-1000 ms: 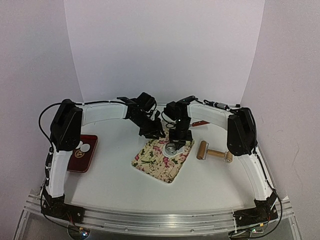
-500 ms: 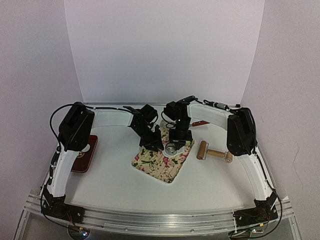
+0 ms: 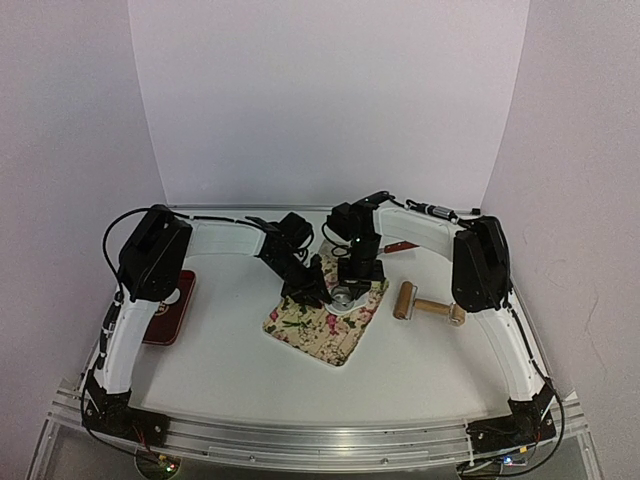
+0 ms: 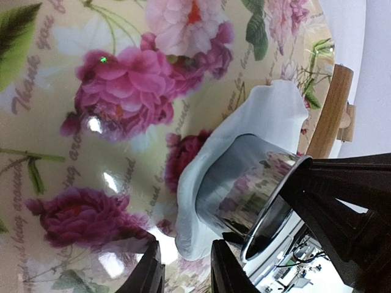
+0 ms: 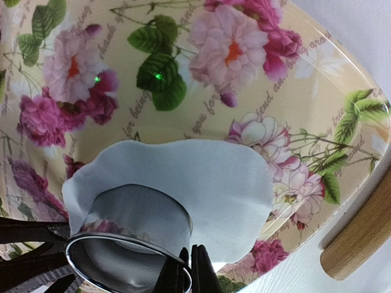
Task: Roll out the dumpling wrappers from the dough
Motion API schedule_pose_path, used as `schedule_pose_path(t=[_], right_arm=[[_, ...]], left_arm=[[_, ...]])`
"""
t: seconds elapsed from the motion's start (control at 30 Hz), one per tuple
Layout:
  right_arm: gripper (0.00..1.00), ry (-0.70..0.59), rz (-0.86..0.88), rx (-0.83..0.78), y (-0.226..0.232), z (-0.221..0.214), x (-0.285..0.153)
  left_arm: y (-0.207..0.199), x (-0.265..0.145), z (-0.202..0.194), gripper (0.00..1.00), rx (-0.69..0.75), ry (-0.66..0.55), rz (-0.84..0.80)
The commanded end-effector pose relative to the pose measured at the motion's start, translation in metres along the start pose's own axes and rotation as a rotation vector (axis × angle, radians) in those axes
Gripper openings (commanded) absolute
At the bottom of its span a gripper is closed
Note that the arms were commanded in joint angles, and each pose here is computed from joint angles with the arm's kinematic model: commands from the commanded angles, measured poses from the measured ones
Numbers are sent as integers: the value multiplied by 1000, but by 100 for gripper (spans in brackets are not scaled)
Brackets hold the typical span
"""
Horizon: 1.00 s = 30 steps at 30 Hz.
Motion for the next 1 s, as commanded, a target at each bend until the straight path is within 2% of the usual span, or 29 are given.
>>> schedule_pose_path(t=[0.0, 0.33, 0.97], right_arm=[[0, 57, -39, -3, -1, -6, 33], [0, 87, -62, -11, -6, -11, 43], [0, 134, -128, -36, -18, -21, 54]], left_arm=[[4, 21, -7, 24, -3, 60, -38], [-2, 22, -2, 0, 31, 49, -49], [-71, -49, -5, 0, 210, -135, -241]])
Point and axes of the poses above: each gripper's point midway between its finger pads, its own x axis out along the fingers, its own y axis along the line the jaws close on, z = x × y, the point moved 2 cm from there along -x, back along the fingers, and after that the axes turned 13 degrees about -x, right-handed, at the moved point
